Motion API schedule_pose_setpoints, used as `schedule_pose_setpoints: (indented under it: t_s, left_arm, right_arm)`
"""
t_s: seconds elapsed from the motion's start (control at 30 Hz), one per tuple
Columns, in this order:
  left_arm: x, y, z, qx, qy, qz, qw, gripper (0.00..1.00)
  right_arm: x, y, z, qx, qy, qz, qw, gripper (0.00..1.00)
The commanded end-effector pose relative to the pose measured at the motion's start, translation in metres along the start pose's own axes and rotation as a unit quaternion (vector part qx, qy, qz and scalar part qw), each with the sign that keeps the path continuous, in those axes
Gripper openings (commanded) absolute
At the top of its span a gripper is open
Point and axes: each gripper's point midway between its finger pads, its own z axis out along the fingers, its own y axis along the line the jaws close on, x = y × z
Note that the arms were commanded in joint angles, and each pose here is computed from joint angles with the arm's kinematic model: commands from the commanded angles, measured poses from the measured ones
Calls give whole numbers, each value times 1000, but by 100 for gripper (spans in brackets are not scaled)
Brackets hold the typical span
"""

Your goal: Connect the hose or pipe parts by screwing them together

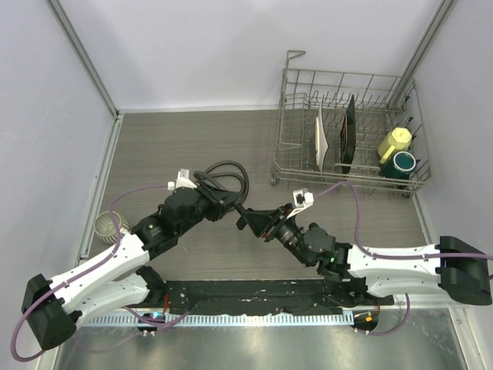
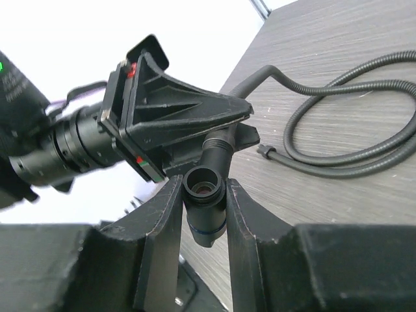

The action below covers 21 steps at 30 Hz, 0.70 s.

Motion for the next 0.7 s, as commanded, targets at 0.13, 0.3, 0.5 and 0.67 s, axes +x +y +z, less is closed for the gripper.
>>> schedule_pose_setpoints:
  t_s: [0.13, 0.3, 0.5, 0.67]
  left_arm:
    - [-19, -42, -10, 107, -51, 15, 993, 0]
    - [-25, -33, -15, 81, -66, 29, 994, 0]
    - [-13, -21, -12, 30, -28, 48, 998, 0]
    - [-1, -23, -13, 20, 6, 58, 998, 0]
  right_arm:
    - [-52, -28, -2, 76, -148, 237, 957, 8]
    - [-46, -18, -7, 54, -95, 150, 983, 56]
    - [-33, -31, -28, 105, 48, -103, 988, 76]
    - [-57, -3, -36, -31, 63, -392, 917, 82]
